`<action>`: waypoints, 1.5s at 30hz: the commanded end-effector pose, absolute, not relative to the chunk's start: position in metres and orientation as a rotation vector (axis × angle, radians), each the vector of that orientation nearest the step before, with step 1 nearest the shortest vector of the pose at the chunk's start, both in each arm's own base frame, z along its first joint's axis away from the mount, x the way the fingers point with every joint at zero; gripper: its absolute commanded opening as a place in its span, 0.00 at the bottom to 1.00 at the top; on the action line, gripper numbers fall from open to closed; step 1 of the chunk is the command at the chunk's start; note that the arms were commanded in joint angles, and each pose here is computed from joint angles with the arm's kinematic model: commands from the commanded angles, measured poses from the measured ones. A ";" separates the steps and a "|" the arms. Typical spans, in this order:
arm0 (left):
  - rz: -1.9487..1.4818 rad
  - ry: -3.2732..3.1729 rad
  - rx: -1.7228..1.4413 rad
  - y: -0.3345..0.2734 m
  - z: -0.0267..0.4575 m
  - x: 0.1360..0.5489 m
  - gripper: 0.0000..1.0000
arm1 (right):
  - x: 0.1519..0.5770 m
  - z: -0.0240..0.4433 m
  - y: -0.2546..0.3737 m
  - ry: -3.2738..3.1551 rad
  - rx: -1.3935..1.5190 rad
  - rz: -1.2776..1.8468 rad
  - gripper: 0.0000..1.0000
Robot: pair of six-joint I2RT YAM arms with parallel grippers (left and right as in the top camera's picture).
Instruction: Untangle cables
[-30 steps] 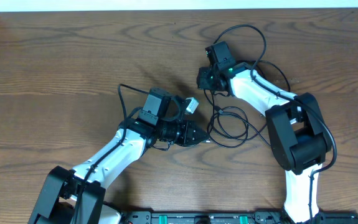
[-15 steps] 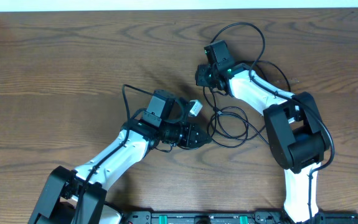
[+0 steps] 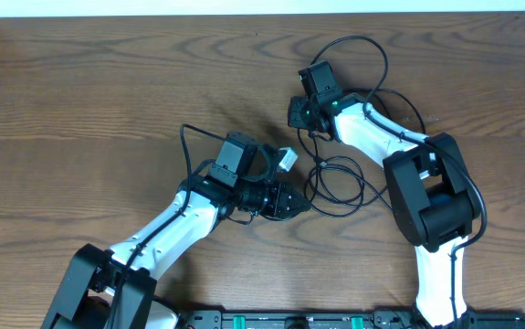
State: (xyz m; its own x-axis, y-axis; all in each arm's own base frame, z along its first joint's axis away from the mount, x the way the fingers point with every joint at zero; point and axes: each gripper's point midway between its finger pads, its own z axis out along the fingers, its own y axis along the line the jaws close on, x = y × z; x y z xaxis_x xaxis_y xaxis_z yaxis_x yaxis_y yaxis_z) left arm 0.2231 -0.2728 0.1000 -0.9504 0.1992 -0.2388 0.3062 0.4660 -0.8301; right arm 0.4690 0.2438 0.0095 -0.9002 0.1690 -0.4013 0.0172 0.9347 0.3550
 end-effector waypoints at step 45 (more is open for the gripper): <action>-0.635 2.723 -0.141 -0.192 0.042 0.288 0.07 | 0.422 0.229 0.195 2.475 0.041 0.898 0.01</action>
